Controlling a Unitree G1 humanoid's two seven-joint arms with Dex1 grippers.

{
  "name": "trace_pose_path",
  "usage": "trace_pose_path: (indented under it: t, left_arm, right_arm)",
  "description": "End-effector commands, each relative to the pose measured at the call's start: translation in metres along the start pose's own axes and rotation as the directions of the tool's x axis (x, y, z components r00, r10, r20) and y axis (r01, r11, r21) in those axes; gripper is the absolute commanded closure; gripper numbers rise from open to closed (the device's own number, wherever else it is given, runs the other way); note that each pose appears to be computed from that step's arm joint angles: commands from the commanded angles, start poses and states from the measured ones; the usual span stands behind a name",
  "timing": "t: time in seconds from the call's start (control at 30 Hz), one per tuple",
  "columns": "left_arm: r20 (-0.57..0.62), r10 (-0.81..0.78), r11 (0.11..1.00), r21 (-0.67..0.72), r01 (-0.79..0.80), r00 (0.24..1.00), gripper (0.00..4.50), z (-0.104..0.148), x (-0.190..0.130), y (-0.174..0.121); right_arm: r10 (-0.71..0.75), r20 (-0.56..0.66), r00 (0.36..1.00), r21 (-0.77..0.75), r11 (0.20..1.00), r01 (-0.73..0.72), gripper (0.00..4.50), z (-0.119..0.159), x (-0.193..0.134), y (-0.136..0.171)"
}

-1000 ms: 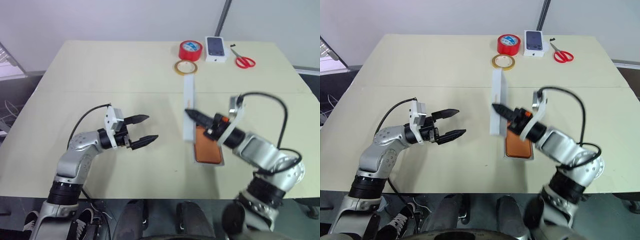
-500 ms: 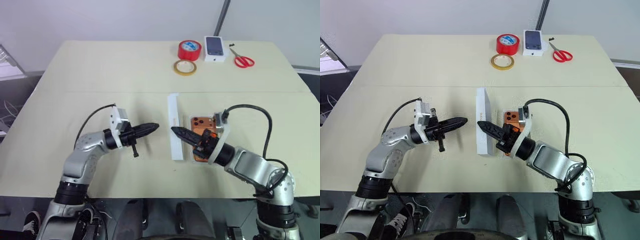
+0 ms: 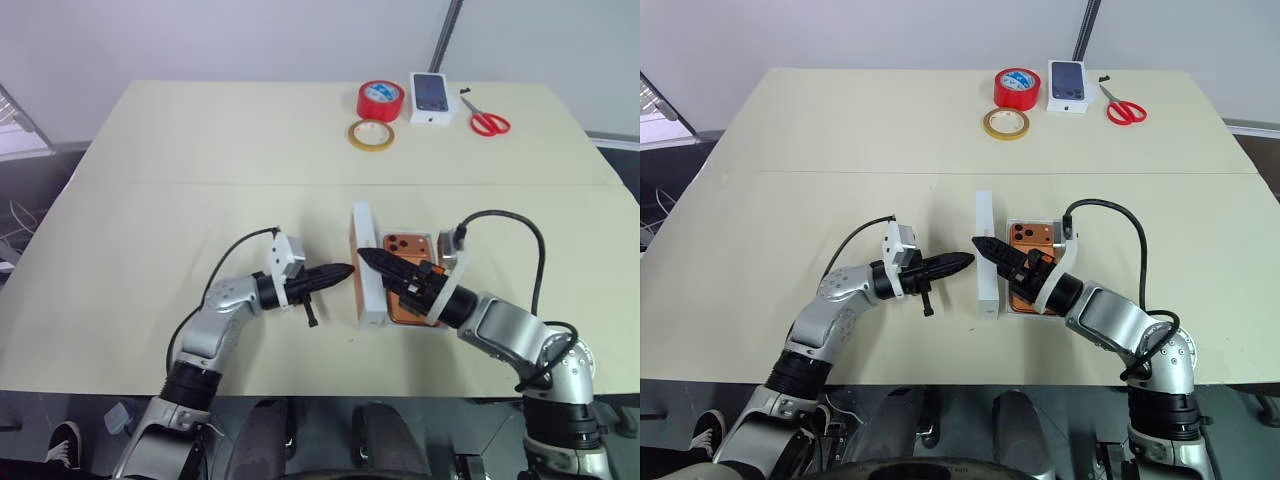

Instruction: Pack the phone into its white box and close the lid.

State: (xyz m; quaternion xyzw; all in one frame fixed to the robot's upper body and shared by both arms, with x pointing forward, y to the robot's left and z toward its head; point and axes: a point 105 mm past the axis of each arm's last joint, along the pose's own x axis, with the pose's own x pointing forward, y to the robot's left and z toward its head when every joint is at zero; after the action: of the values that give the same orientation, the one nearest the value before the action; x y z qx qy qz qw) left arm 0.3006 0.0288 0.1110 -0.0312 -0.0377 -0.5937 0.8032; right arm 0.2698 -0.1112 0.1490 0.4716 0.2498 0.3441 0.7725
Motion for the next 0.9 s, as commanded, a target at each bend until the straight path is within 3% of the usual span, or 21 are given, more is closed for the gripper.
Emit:
trace_pose_path:
  t: [0.03, 0.17, 0.23, 0.5, 0.57, 0.63, 0.8, 0.9]
  left_arm:
    - [0.035, -0.025, 0.999, 0.024, 0.024, 0.999, 4.5, 0.005, 0.018, -0.003]
    - [0.065, -0.028, 1.0, -0.001, 0.029, 0.997, 4.5, 0.005, 0.032, -0.004]
    - [0.066, -0.043, 0.999, -0.013, 0.044, 0.997, 4.5, 0.001, 0.041, -0.009]
    - [0.05, -0.035, 0.999, -0.027, 0.037, 0.998, 4.5, -0.001, 0.046, -0.006]
    - [0.025, 0.004, 1.0, -0.014, -0.003, 1.0, 4.5, 0.002, 0.034, 0.005]
    - [0.007, 0.034, 0.999, 0.012, -0.034, 0.999, 4.5, 0.006, 0.022, 0.013]
    - [-0.045, 0.088, 0.996, 0.03, -0.086, 0.995, 4.5, 0.002, 0.003, 0.022]
    - [-0.112, 0.118, 0.993, 0.023, -0.116, 0.987, 4.5, -0.014, 0.004, 0.025]
  right_arm:
    - [-0.057, 0.056, 0.997, -0.137, 0.989, 0.064, 0.1, 0.031, -0.03, 0.005]
    - [-0.15, 0.104, 0.983, -0.262, 0.95, 0.172, 0.1, 0.054, -0.062, -0.002]
    - [-0.235, 0.156, 0.959, -0.418, 0.865, 0.28, 0.1, 0.071, -0.077, -0.009]
    - [-0.255, 0.283, 0.925, -0.615, 0.692, 0.379, 0.1, 0.095, -0.07, -0.02]
    - [-0.295, 0.294, 0.909, -0.751, 0.517, 0.411, 0.93, 0.09, -0.062, -0.028]
    - [-0.316, 0.292, 0.902, -0.855, 0.337, 0.395, 2.04, 0.081, -0.054, -0.037]
    - [-0.288, 0.313, 0.905, -0.893, 0.236, 0.384, 4.43, 0.076, -0.043, -0.041]
    - [-0.29, 0.306, 0.907, -0.904, 0.212, 0.372, 4.43, 0.072, -0.041, -0.045]
